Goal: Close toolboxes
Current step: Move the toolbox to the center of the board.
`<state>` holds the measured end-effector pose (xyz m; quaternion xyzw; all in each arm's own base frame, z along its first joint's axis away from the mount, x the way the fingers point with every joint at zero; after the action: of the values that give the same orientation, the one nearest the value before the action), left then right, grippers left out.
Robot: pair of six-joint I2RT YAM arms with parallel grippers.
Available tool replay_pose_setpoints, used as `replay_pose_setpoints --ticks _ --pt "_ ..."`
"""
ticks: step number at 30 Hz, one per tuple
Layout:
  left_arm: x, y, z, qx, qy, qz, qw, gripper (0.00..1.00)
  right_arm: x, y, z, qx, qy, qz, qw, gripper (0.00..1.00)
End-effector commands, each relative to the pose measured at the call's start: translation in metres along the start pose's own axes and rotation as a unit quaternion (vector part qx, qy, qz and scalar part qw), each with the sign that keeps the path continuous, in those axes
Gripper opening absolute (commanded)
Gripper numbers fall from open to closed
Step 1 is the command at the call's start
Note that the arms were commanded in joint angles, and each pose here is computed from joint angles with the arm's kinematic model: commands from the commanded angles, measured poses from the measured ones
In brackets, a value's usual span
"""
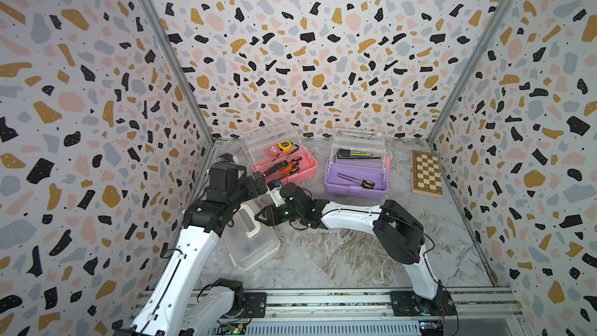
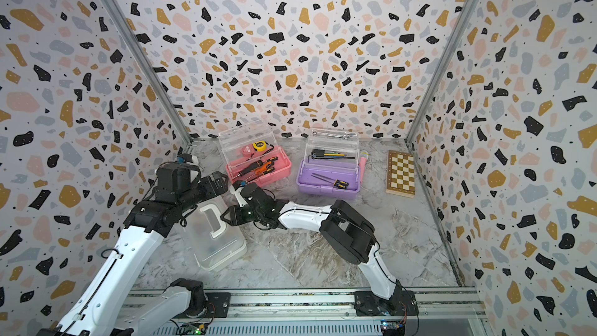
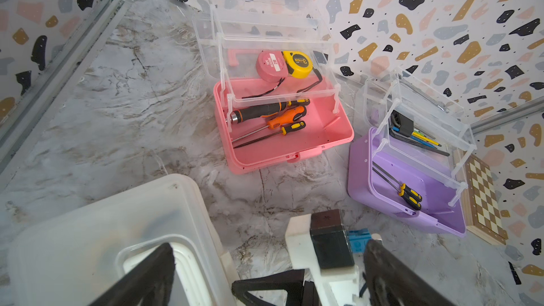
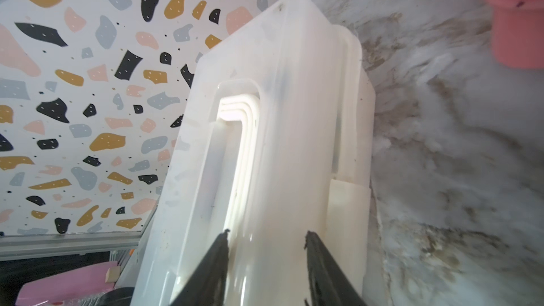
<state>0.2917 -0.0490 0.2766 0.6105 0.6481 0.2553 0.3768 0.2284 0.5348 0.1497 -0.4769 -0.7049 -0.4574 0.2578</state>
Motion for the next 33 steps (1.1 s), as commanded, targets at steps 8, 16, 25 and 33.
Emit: replay_pose_setpoints --ticks 8,16,25,33 --pt "-0.032 0.002 0.008 -0.003 -0.110 -0.047 0.993 0.99 -0.041 0.033 -0.109 -0.076 -0.128 -0.013 0.989 0.59" --pt "-0.086 -0.056 0.027 0.071 -0.191 -0.101 0.974 0.99 -0.091 0.043 -0.208 -0.137 -0.240 0.009 0.961 0.63" --pt "-0.135 -0.146 0.042 0.159 -0.173 -0.112 0.966 0.99 -0.144 0.050 -0.283 -0.191 -0.349 0.083 0.914 0.72" --pt "-0.121 -0.207 0.046 0.208 -0.141 -0.123 0.960 0.99 -0.208 0.056 -0.334 -0.310 -0.378 0.270 0.830 0.73"
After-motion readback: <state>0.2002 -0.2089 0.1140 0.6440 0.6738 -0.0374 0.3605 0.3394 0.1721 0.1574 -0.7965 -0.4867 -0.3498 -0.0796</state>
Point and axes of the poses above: each gripper's point midway between its finger pads, its own z axis out along the fingers, its own x axis along the line the jaws close on, y = z × x, the point moved 2 cm from there along -z, back along the fingers, and after that the axes turned 14 degrees about z, right-handed, at the moved point
